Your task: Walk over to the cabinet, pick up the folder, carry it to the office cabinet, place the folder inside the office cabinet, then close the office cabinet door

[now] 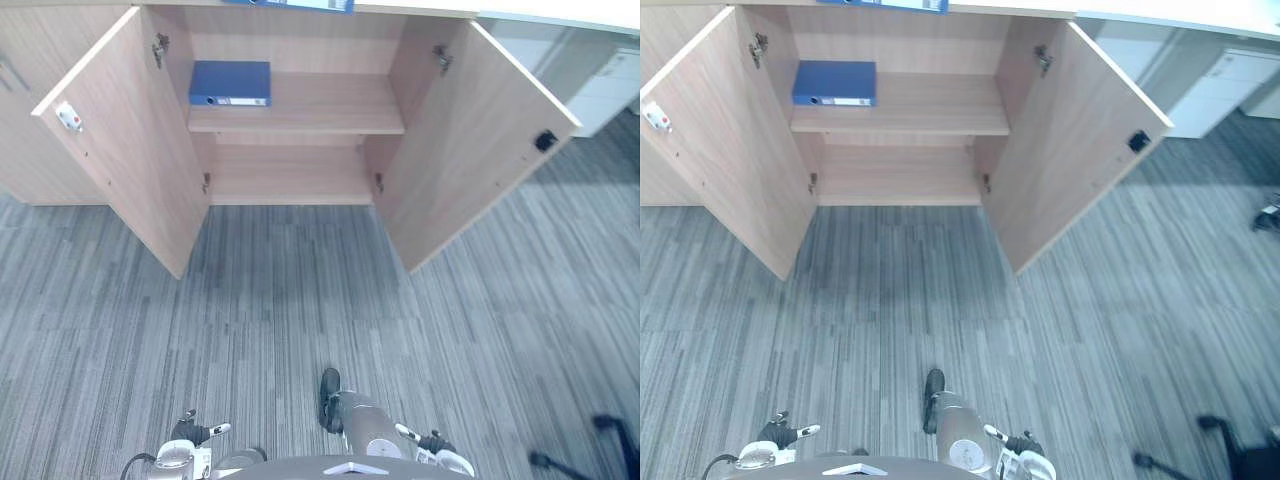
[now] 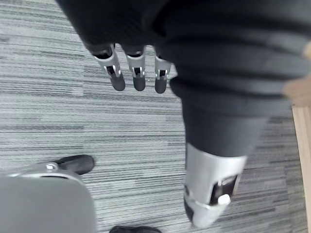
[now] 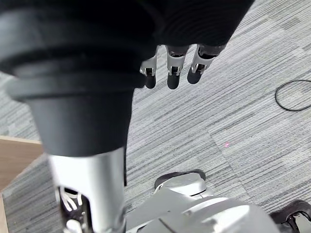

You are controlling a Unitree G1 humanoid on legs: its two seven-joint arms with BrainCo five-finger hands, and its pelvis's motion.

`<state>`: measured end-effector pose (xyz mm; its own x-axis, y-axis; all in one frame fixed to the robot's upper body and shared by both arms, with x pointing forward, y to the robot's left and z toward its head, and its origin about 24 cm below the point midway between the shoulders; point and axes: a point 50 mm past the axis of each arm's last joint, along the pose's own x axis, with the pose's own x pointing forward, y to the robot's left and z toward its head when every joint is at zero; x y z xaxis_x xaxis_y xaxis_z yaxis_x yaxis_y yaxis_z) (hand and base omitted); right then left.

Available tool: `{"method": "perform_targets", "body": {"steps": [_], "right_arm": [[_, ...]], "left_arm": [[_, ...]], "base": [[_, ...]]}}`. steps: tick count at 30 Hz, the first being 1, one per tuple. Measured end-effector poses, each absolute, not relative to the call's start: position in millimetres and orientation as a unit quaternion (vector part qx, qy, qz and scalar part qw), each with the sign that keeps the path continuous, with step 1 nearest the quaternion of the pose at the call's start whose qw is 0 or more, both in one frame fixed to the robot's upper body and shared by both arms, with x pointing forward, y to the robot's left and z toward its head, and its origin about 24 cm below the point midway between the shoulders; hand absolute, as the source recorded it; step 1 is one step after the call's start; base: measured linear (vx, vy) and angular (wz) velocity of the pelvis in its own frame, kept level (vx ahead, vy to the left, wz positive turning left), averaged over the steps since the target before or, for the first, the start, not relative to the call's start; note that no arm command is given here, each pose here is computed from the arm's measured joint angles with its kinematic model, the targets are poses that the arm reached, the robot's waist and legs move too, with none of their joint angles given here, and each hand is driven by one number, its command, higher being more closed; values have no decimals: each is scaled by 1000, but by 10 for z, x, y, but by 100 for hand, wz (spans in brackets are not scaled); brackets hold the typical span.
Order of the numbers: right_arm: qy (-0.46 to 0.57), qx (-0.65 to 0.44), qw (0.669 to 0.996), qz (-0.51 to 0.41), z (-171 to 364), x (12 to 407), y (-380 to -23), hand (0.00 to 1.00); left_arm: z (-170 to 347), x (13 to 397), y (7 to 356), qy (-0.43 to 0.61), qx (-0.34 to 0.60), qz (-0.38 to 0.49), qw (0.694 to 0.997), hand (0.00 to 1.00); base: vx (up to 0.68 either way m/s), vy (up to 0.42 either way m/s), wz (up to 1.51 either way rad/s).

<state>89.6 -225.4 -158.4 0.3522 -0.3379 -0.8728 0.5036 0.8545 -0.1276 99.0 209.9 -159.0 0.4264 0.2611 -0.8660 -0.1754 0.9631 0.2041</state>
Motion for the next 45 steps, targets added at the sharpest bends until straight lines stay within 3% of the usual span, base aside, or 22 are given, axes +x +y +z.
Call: {"method": "perform_targets", "body": {"steps": [6, 13, 18, 26, 36, 45], "right_arm": [[475, 77, 839, -256, -1507, 1040, -2290, 0], [451, 100, 850, -253, -1472, 1209, -2122, 0], [469, 120, 836, -259, -1532, 1089, -2025, 0], [457, 113, 847, -247, -1503, 1141, -1989, 0], [440, 100, 855, -255, -1449, 1223, -2151, 0], [464, 100, 842, -257, -1509, 1096, -2135, 0]], "left_arm": [[-1527, 1193, 1890, 472, -42, 168, 864, 0], [-1463, 1344, 1864, 446, -46, 167, 878, 0], [-1476, 1298, 1917, 452, -40, 170, 875, 0], [-1519, 1225, 1943, 473, -25, 160, 866, 0], [-1567, 1214, 1655, 482, -89, 170, 855, 0], [-1500, 1357, 1666, 454, -97, 176, 868, 0]], "base": [[459, -257, 7], [314, -22, -20], [438, 230, -42], [431, 132, -10], [399, -197, 47], [221, -101, 3]]}}
